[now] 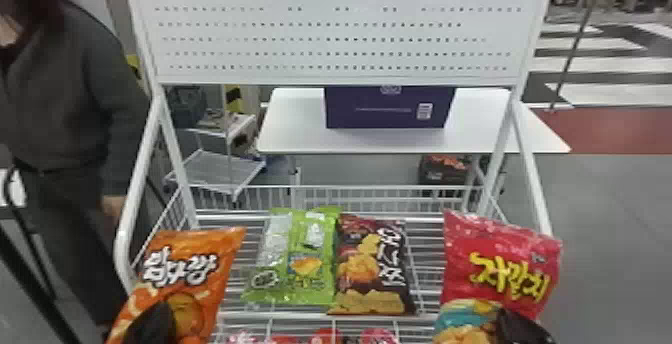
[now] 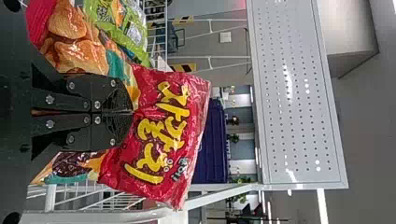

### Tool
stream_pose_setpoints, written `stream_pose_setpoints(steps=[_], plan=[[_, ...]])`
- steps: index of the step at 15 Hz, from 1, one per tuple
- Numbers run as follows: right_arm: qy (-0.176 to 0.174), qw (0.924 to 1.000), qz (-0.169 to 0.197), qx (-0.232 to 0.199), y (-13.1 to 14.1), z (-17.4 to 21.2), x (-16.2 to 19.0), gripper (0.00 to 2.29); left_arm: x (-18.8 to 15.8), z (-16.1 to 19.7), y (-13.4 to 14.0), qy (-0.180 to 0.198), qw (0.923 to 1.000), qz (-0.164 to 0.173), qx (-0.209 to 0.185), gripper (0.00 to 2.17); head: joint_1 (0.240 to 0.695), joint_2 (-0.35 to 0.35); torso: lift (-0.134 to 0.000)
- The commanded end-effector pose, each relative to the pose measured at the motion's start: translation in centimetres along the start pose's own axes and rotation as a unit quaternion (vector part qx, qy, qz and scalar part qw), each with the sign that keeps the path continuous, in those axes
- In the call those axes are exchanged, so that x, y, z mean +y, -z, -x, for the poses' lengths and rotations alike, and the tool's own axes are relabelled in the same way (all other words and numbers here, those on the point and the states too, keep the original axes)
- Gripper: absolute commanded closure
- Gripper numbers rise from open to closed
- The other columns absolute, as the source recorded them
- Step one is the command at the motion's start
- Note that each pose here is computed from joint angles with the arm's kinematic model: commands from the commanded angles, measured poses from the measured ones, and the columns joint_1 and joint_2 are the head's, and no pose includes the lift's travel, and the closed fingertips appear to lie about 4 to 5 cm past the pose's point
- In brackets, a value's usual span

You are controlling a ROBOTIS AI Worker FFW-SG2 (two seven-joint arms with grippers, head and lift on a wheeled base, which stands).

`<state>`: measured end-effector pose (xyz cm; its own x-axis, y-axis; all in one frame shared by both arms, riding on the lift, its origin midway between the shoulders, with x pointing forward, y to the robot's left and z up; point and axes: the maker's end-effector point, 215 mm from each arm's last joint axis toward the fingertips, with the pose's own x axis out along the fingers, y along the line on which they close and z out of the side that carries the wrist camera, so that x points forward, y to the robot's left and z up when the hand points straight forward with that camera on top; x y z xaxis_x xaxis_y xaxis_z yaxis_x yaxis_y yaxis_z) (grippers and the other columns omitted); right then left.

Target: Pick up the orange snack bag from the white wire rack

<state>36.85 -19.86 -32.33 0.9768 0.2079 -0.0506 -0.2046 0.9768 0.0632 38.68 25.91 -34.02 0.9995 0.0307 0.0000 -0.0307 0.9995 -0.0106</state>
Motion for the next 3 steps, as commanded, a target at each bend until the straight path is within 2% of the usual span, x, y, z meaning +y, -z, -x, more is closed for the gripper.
stream_pose_setpoints(steps=[1, 3], plan=[[0.001, 1.0000, 0.004, -0.001, 0.05, 0.32, -0.28, 2.22, 0.00, 0.02, 0.02, 0.000, 1.0000, 0.000, 0.000, 1.89, 0.499, 0.000, 0.000], [-0.001, 1.0000, 0.006, 0.000, 0.23, 0.35, -0.28, 2.22, -0.01, 0.03, 0.03, -0.001, 1.0000, 0.001, 0.000, 1.89, 0.499, 0.000, 0.000]])
